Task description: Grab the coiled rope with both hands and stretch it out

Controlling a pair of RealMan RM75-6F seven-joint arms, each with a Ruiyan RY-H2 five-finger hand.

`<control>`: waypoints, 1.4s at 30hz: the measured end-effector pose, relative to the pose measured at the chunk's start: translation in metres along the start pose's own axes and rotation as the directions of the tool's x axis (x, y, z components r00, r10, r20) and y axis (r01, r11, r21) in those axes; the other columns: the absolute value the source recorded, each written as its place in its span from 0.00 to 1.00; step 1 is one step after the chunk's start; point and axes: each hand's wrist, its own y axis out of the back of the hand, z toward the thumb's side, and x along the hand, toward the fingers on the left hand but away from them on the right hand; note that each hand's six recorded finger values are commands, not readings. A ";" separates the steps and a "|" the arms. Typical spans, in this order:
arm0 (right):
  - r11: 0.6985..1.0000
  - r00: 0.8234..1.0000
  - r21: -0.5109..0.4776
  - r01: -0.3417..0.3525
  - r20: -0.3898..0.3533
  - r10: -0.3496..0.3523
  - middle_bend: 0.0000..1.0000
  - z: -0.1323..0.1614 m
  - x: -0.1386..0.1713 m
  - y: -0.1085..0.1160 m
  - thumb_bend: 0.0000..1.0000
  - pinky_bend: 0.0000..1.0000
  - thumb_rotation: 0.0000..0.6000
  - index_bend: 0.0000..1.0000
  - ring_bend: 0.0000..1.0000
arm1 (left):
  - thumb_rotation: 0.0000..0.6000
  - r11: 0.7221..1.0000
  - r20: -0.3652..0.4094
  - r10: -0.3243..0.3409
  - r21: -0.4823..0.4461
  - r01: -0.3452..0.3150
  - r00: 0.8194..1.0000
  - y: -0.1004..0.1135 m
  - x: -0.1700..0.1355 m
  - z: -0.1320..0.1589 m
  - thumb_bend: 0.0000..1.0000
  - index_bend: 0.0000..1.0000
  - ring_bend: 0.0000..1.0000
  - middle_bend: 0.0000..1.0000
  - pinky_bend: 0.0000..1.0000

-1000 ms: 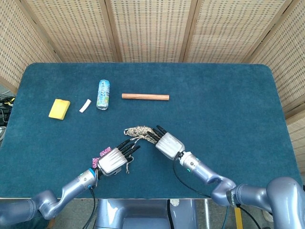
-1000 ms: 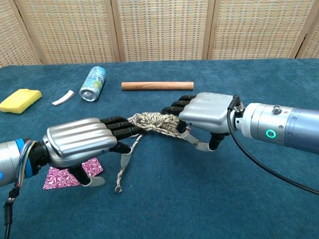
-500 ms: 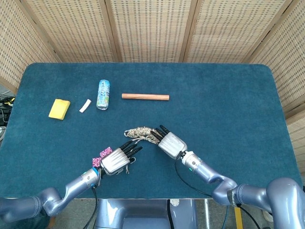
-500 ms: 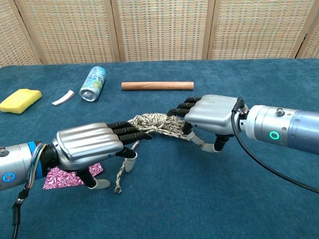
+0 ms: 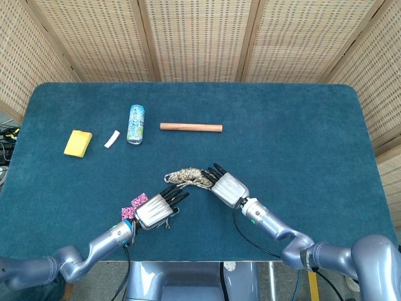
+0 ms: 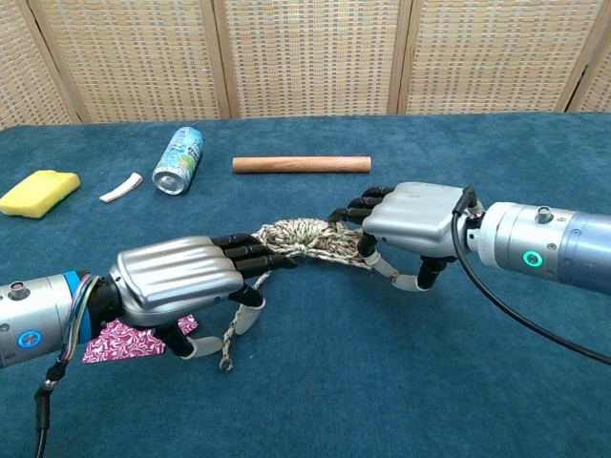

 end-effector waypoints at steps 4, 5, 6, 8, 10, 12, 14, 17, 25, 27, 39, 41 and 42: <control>1.000 1.000 -0.015 -0.007 0.007 0.007 0.01 -0.002 0.000 -0.003 0.66 0.00 1.00 0.62 0.00 | 1.00 1.000 -0.012 -0.011 0.001 0.011 1.000 -0.004 0.001 -0.002 0.36 0.51 0.00 0.00 0.00; 1.000 1.000 -0.015 -0.008 0.007 0.009 0.01 -0.002 0.000 -0.003 0.66 0.00 1.00 0.62 0.00 | 1.00 1.000 -0.014 -0.012 -0.001 0.012 1.000 -0.005 0.001 -0.002 0.36 0.51 0.00 0.00 0.00; 1.000 1.000 -0.015 -0.009 0.007 0.009 0.01 -0.002 0.000 -0.004 0.66 0.00 1.00 0.62 0.00 | 1.00 1.000 -0.015 -0.013 -0.001 0.013 1.000 -0.006 0.001 -0.003 0.36 0.51 0.00 0.00 0.00; 1.000 1.000 -0.012 -0.011 0.006 0.011 0.01 -0.002 0.001 -0.005 0.66 0.00 1.00 0.62 0.00 | 1.00 1.000 -0.015 -0.012 -0.003 0.012 1.000 -0.006 0.002 -0.002 0.36 0.51 0.00 0.00 0.00; 1.000 1.000 -0.012 -0.012 0.006 0.012 0.01 -0.002 0.001 -0.005 0.66 0.00 1.00 0.62 0.00 | 1.00 1.000 -0.015 -0.011 -0.004 0.011 1.000 -0.006 0.002 -0.002 0.36 0.51 0.00 0.00 0.00; 1.000 1.000 -0.012 -0.013 0.007 0.013 0.01 -0.003 0.000 -0.006 0.66 0.00 1.00 0.63 0.00 | 1.00 1.000 -0.014 -0.008 -0.005 0.008 1.000 -0.005 0.003 -0.002 0.36 0.52 0.00 0.00 0.00; 1.000 1.000 -0.009 -0.013 0.007 0.013 0.01 -0.003 0.000 -0.006 0.66 0.00 1.00 0.63 0.00 | 1.00 1.000 -0.014 -0.006 -0.003 0.006 1.000 -0.005 0.003 -0.002 0.36 0.53 0.00 0.00 0.00; 1.000 1.000 -0.015 -0.015 0.008 0.015 0.01 -0.003 0.000 -0.007 0.66 0.00 1.00 0.63 0.00 | 1.00 1.000 -0.015 -0.010 0.002 0.010 1.000 -0.007 0.004 -0.002 0.36 0.57 0.00 0.00 0.00; 1.000 1.000 -0.014 -0.012 0.004 0.012 0.01 -0.002 0.000 -0.006 0.66 0.00 1.00 0.63 0.00 | 1.00 1.000 -0.023 -0.015 0.009 0.016 1.000 -0.008 0.004 -0.002 0.39 0.59 0.00 0.00 0.00; 1.000 1.000 -0.013 -0.011 0.005 0.011 0.01 -0.002 0.000 -0.006 0.66 0.00 1.00 0.63 0.00 | 1.00 1.000 -0.025 -0.015 0.012 0.015 1.000 -0.008 0.004 -0.003 0.40 0.60 0.00 0.00 0.00; 1.000 1.000 -0.026 0.010 0.027 -0.009 0.01 -0.009 0.003 -0.001 0.66 0.00 1.00 0.63 0.00 | 1.00 1.000 -0.051 0.000 -0.003 0.000 0.999 -0.003 -0.002 -0.013 0.43 0.65 0.00 0.00 0.00; 0.999 0.999 -0.028 0.019 0.034 -0.018 0.01 -0.012 0.004 0.001 0.66 0.00 1.00 0.63 0.00 | 1.00 1.000 -0.064 0.010 -0.002 -0.010 0.998 0.000 -0.007 -0.020 0.43 0.65 0.00 0.00 0.00; 0.999 0.999 -0.030 0.023 0.037 -0.022 0.01 -0.013 0.004 0.002 0.66 0.00 1.00 0.63 0.00 | 1.00 1.000 -0.071 0.015 0.000 -0.015 0.997 0.002 -0.010 -0.023 0.43 0.65 0.00 0.00 0.00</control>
